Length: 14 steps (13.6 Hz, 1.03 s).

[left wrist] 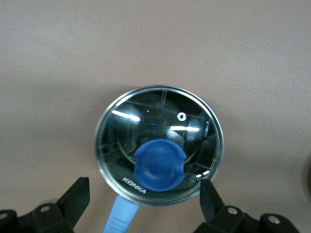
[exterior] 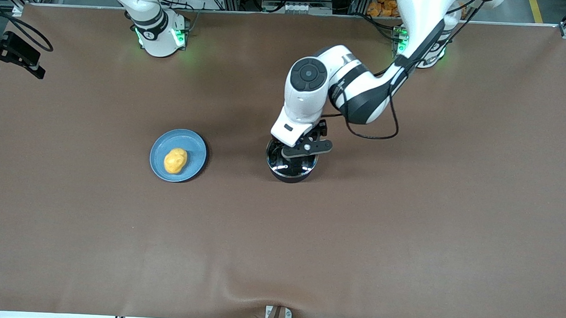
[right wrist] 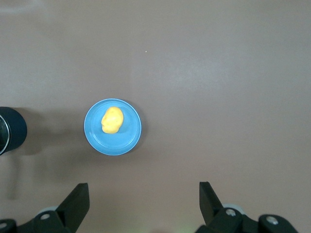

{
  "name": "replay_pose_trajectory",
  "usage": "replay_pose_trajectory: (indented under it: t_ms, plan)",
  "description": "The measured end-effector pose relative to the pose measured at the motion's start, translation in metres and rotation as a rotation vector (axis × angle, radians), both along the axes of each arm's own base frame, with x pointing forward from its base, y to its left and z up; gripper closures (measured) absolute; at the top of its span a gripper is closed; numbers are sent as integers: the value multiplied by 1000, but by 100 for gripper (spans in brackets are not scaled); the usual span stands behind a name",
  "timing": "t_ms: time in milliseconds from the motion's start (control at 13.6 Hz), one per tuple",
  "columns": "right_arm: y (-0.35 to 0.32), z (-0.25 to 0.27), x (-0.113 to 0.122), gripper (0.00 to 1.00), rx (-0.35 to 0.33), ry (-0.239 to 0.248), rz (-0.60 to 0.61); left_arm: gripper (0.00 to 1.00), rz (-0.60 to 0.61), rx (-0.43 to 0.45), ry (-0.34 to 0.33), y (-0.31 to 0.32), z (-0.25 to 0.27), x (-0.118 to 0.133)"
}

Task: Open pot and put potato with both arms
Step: 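Reach the left gripper down to the blue knob of the glass lid, then close the left gripper on the blue lid knob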

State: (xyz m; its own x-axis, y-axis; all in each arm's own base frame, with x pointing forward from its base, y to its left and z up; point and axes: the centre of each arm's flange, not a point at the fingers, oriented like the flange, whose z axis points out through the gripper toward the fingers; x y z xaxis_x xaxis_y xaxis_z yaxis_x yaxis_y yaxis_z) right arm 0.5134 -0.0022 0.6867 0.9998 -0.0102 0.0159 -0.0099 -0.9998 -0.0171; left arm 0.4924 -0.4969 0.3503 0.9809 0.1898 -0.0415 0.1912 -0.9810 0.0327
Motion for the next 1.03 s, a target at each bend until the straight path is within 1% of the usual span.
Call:
replay_pose_trajectory:
  t_ms: [221,369,738,1033]
  plan:
    - [0,-1,-1,0,0,13,0,0,-35,16,-26,-7,-26,0]
    - [0,-1,-1,0,0,14,0,0,-51,28,-28,-11,-38,-2]
    - [0,-1,-1,0,0,14,0,0,-86,34,-42,-22,-48,-12]
    - [0,-1,-1,0,0,15,0,0,-94,51,-33,-19,-58,-16]
